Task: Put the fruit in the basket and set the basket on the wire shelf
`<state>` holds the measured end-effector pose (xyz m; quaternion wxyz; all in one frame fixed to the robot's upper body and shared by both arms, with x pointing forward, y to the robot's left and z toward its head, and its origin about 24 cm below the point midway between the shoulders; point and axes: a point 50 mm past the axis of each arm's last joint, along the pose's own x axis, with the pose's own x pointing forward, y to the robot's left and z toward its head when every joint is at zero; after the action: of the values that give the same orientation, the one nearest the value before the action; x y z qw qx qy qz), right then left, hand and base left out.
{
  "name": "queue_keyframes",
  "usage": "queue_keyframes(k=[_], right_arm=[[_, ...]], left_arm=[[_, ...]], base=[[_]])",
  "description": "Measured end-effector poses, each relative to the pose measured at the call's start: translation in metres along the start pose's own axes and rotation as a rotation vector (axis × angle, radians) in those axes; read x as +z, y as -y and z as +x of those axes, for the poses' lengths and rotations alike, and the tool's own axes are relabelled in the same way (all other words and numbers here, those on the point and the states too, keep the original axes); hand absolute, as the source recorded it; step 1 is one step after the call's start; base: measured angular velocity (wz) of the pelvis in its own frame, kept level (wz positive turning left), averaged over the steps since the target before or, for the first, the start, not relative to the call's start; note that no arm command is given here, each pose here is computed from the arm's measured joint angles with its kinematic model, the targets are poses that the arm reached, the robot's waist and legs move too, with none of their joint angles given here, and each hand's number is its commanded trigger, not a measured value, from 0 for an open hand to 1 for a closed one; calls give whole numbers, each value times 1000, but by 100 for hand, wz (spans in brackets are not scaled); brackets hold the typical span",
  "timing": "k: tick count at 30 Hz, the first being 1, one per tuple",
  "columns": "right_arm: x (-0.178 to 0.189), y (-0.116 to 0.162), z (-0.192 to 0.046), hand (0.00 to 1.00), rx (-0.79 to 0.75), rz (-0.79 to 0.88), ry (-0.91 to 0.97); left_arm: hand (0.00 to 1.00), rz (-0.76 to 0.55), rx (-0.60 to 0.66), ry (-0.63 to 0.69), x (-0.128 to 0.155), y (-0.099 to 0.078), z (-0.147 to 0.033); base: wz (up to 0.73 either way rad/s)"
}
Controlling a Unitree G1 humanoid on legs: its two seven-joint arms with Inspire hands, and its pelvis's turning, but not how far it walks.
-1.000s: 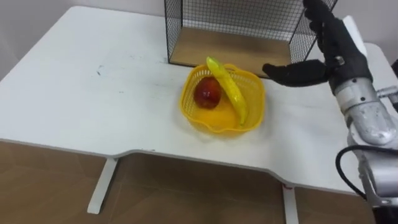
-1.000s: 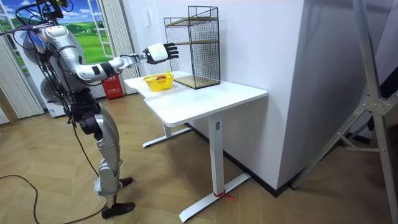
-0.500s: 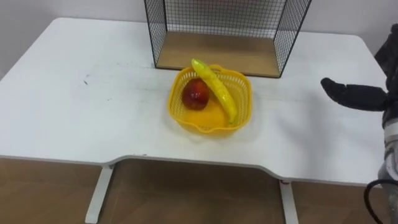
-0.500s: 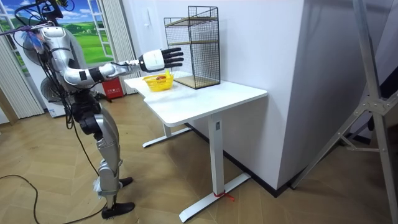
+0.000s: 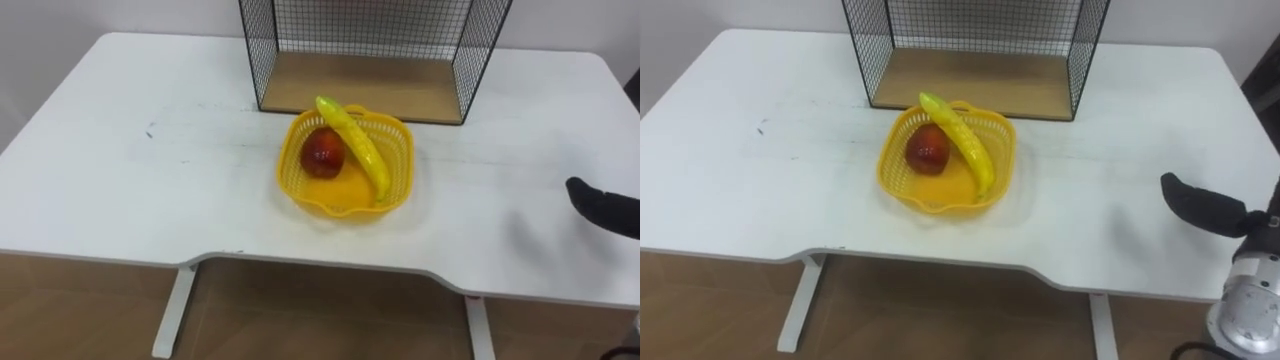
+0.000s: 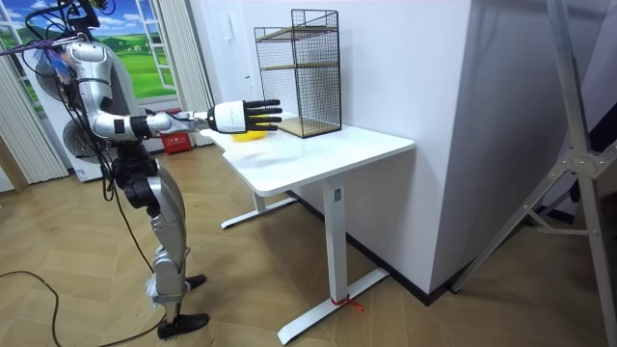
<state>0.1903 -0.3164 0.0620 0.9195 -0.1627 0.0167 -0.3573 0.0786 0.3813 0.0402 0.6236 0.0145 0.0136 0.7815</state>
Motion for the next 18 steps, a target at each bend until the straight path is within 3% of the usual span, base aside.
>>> queue_keyframes(k=[10, 14, 18], right_arm=[[4, 5, 1, 0, -48, 61, 25], [4, 3, 1, 0, -29, 52, 32], [12, -7, 4, 0, 10, 76, 62]], left_arm=[[0, -168, -29, 416, 84, 13, -12], [0, -232, -110, 481, 103, 17, -23], [0, -298, -279, 488, 112, 38, -46]], base=[[3], [0], [1]])
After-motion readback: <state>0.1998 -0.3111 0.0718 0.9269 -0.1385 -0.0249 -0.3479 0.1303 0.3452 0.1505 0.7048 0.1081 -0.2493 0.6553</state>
